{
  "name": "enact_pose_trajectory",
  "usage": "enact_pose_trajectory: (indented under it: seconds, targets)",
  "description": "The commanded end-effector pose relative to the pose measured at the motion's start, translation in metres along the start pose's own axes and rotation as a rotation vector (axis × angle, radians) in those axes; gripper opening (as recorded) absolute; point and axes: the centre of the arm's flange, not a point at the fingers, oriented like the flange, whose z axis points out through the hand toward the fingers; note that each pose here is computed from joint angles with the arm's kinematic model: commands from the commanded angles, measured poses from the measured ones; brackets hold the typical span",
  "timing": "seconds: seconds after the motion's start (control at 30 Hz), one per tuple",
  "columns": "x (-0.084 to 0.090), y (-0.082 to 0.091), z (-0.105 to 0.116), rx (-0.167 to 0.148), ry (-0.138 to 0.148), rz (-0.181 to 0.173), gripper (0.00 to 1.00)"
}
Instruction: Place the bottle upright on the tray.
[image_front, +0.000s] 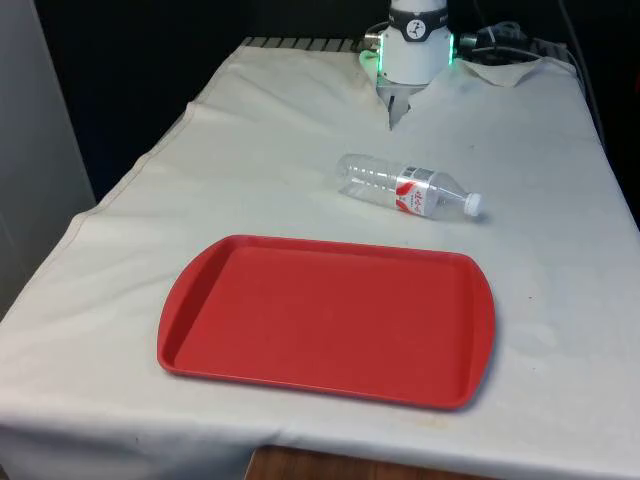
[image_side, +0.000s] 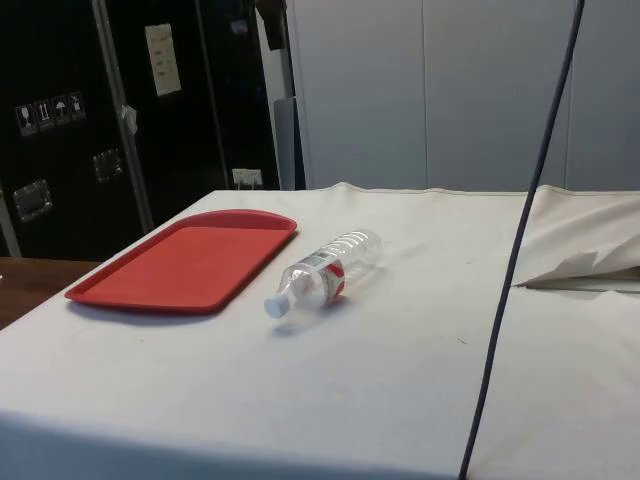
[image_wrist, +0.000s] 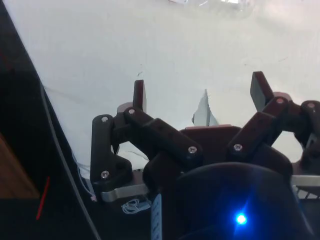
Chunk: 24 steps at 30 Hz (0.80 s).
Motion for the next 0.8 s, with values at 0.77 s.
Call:
enact_pose_trajectory:
  seconds: [0.77]
  targets:
    - [-0.047,-0.018,0.021,0.001,0.056,-0.014,1.0]
